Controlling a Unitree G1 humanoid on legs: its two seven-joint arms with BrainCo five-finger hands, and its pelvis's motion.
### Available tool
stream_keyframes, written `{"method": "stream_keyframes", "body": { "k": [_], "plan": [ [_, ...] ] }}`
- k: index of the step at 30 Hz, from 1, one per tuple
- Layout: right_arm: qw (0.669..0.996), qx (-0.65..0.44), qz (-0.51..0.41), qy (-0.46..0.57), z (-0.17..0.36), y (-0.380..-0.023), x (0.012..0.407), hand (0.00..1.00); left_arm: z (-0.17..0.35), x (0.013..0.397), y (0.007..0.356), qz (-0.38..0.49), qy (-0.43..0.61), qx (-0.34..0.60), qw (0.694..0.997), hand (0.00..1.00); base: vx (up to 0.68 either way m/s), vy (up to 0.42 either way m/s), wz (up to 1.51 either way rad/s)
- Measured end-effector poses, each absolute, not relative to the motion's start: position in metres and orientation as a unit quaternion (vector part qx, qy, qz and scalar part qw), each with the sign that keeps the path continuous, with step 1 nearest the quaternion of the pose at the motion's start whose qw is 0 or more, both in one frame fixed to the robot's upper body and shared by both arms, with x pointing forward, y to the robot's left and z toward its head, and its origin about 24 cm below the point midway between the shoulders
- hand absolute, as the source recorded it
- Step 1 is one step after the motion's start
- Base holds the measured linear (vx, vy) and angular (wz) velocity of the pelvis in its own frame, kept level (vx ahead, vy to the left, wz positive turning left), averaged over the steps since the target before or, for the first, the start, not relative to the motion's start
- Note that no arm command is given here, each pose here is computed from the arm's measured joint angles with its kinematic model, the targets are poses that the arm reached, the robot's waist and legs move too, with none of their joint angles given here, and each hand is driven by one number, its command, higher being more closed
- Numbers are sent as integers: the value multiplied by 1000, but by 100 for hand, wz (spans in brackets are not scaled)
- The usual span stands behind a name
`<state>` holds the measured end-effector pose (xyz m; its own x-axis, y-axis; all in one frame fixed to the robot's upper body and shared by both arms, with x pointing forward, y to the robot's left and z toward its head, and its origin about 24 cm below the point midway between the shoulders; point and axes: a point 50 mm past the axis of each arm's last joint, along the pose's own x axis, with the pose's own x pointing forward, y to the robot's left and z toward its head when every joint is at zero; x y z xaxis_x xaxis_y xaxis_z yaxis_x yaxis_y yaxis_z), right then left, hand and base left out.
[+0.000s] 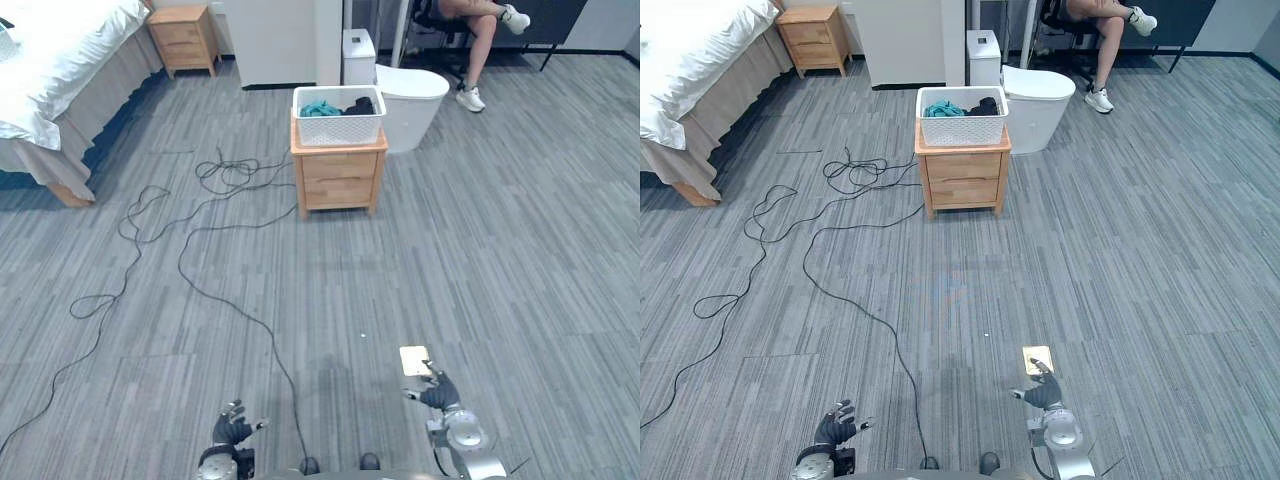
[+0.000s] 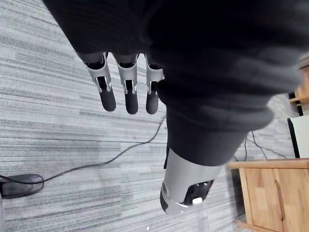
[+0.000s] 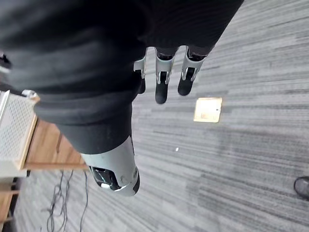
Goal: Pick up the laundry basket with both hands and put the clothes into the washing machine.
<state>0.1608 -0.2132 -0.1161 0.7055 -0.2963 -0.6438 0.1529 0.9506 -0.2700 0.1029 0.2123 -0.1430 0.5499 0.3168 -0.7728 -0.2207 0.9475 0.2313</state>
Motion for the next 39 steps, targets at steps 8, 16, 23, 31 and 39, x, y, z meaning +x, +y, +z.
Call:
{"method": "stream_keyframes", "body": {
  "k": [8, 16, 23, 31, 39],
  "plan": [
    [904, -48, -177, 386, -121, -226, 151, 0, -146, 96, 217, 167, 465, 47, 868, 0, -54, -13, 0],
    [891, -37, -198, 406, -127, -229, 142, 0, -147, 93, 216, 167, 470, 46, 866, 0, -30, -15, 1],
    [900, -25, -206, 383, -120, -227, 162, 0, -135, 121, 216, 169, 422, 39, 890, 0, 26, 2, 8],
    [909, -20, -202, 363, -113, -226, 177, 0, -122, 132, 219, 192, 382, 16, 904, 0, 32, 69, -32],
    [912, -46, -188, 361, -111, -228, 171, 0, -116, 148, 222, 180, 363, 29, 914, 0, 366, 58, 25]
  ]
}}
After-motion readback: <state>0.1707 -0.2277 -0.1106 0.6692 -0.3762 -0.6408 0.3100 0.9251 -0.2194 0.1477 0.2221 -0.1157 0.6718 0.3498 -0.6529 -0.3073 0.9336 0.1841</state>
